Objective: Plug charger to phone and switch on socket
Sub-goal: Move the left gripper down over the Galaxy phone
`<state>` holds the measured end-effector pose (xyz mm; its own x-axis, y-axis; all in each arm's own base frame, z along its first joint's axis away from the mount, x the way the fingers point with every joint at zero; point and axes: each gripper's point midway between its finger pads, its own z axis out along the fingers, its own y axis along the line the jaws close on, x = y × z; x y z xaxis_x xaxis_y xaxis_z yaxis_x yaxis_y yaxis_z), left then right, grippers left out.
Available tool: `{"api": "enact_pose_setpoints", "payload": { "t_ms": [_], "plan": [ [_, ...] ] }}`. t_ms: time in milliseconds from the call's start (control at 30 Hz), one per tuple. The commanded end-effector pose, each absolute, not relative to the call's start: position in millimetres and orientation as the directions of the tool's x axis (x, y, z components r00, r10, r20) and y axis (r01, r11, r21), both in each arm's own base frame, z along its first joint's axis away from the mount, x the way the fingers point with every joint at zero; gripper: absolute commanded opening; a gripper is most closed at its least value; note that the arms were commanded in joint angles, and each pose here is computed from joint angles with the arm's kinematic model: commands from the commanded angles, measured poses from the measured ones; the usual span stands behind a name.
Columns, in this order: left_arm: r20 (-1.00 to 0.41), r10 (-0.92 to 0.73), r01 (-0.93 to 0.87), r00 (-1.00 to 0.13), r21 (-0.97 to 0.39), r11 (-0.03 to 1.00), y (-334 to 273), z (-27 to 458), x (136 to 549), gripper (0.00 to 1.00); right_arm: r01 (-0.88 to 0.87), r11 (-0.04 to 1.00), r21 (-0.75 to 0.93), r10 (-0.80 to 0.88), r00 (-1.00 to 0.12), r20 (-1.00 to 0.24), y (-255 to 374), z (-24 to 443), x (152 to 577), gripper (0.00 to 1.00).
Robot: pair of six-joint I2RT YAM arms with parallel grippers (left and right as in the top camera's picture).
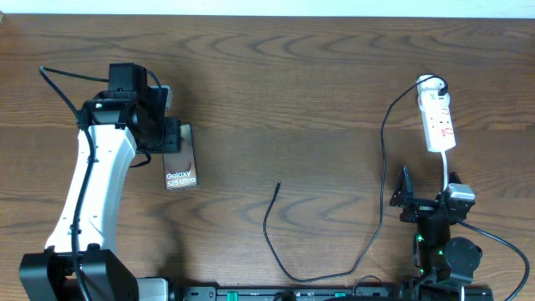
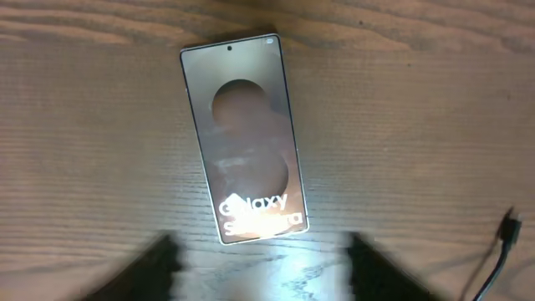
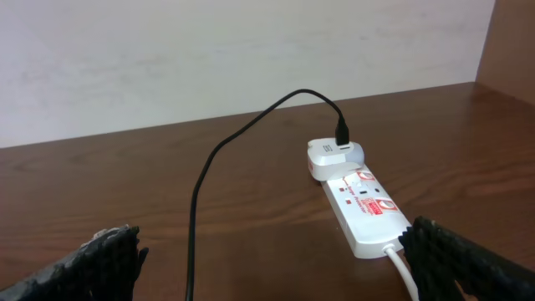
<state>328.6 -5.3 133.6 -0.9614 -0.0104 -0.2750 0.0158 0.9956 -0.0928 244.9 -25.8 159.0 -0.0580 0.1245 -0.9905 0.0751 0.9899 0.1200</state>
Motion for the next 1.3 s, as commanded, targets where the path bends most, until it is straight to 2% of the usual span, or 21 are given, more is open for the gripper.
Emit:
{"api": "enact_pose_setpoints", "payload": {
  "t_ms": [0, 267, 833, 1000, 1267],
  "plan": [
    [-0.291, -0.023, 0.007, -0.956, -0.103, 0.995, -5.2, 140.0, 332.6, 0.99, 0.069, 0.992, 0.107, 0.111, -0.057, -0.992, -24.2, 159.1, 244.8, 0.99],
    [-0.286, -0.035, -0.004, -0.958, -0.110, 0.994, -5.6, 131.5, 337.2, 0.99, 0.069, 0.992, 0.107, 0.111, -0.057, -0.992, -24.2, 159.1, 244.8, 0.99],
    [0.036, -0.085, -0.089, -0.996, -0.114, 0.989, -5.8, 25.8, 329.3, 0.99, 0.069, 0.992, 0.106, 0.110, -0.057, -0.992, -24.2, 159.1, 244.8, 0.99],
    [0.043, -0.141, -0.144, -0.989, -0.051, 0.988, 4.5, 22.9, 327.7, 0.99, 0.069, 0.992, 0.107, 0.111, -0.057, -0.992, -24.2, 159.1, 244.8, 0.99],
    [0.039, -0.141, -0.143, -0.989, -0.054, 0.988, 4.0, 17.4, 326.6, 0.99, 0.069, 0.992, 0.106, 0.110, -0.057, -0.992, -24.2, 159.1, 244.8, 0.99]
  ]
}}
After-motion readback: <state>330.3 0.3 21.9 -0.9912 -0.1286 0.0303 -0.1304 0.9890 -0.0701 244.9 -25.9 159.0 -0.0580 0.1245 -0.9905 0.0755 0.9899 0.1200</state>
